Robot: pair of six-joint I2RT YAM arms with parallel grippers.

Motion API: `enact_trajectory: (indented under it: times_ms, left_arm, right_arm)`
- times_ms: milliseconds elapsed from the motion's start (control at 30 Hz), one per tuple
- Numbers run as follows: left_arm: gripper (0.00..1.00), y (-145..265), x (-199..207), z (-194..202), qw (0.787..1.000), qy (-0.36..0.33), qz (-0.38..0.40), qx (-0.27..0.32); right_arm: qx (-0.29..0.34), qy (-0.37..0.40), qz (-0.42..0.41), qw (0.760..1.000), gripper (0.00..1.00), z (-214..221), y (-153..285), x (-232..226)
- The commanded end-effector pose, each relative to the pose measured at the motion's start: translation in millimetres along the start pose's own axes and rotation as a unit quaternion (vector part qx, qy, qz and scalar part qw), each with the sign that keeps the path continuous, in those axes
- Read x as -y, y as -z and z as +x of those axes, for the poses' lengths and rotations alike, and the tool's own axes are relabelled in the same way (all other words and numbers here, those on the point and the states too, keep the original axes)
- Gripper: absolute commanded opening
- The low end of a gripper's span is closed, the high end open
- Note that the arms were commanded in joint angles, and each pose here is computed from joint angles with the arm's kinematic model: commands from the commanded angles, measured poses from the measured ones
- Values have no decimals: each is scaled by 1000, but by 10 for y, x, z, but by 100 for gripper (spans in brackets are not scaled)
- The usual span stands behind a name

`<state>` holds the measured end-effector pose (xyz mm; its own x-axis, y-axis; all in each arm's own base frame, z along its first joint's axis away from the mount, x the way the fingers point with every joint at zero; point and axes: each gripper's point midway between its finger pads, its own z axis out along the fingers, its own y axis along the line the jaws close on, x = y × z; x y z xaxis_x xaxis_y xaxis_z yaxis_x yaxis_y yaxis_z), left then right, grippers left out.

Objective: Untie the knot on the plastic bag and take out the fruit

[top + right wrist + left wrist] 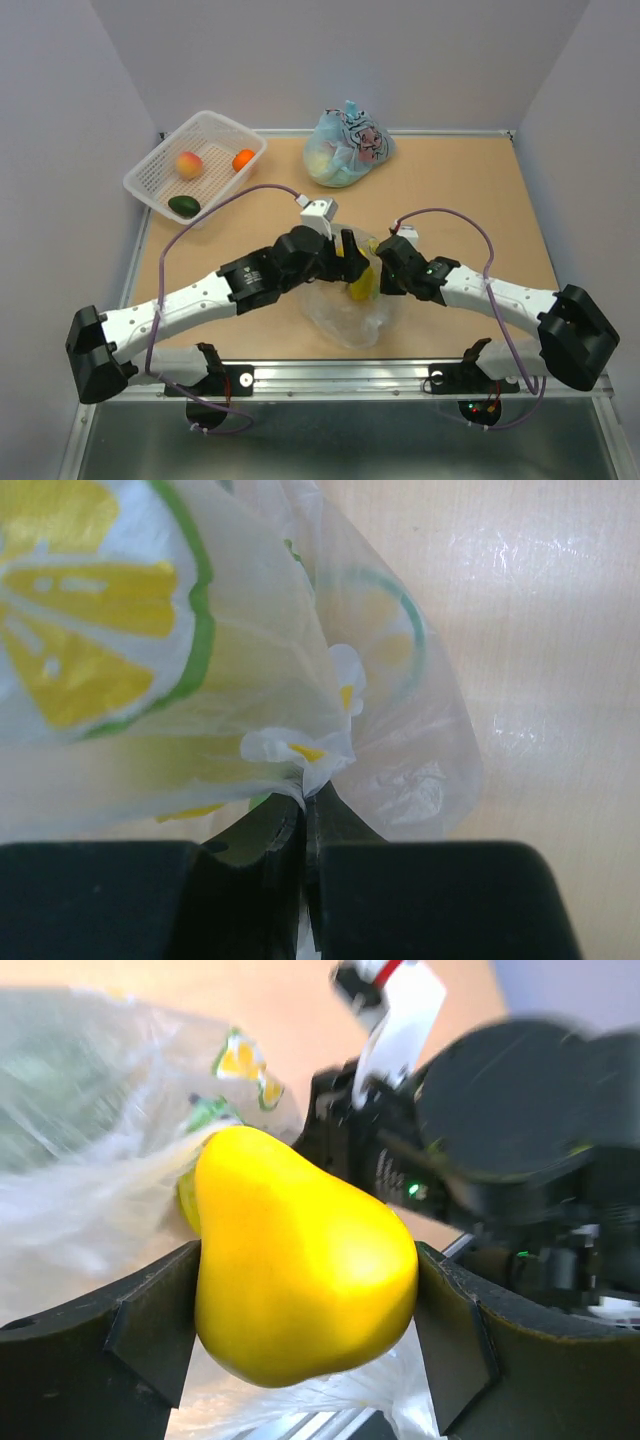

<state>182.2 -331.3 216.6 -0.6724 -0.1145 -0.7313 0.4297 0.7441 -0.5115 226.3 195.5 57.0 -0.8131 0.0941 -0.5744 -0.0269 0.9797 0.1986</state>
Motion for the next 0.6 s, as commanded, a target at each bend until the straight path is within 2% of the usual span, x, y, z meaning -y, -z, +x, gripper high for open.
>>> enact_trajectory:
  times_ms: [0, 67, 100, 267, 400, 467, 567]
  left_arm:
    - [47, 190, 110, -734, 995, -18, 56, 81]
    - [47, 274, -39, -1125, 992, -16, 42, 121]
    - [47, 350, 47, -1295, 989, -19, 65, 129]
    - [47, 432, 101, -1664, 985, -42, 125, 114]
    - [47, 257, -363, -1906, 991, -36, 53, 120]
    - [48, 171, -497, -1936, 992, -34, 39, 111]
    - [48, 212, -639, -2141, 990, -25, 36, 135]
  right_arm:
    - [28, -6, 6, 1000, 6, -159, -5, -26]
    - [32, -4, 6, 999, 6, -181, 4, -29]
    - [32, -4, 6, 999, 7, -184, 3, -25]
    - [34, -2, 0, 999, 7, -209, 25, -54]
    - [42, 1, -19, 999, 7, -306, 95, -152]
    - [49, 5, -28, 998, 7, -380, 133, -217]
    - [57, 8, -39, 998, 7, -502, 169, -318]
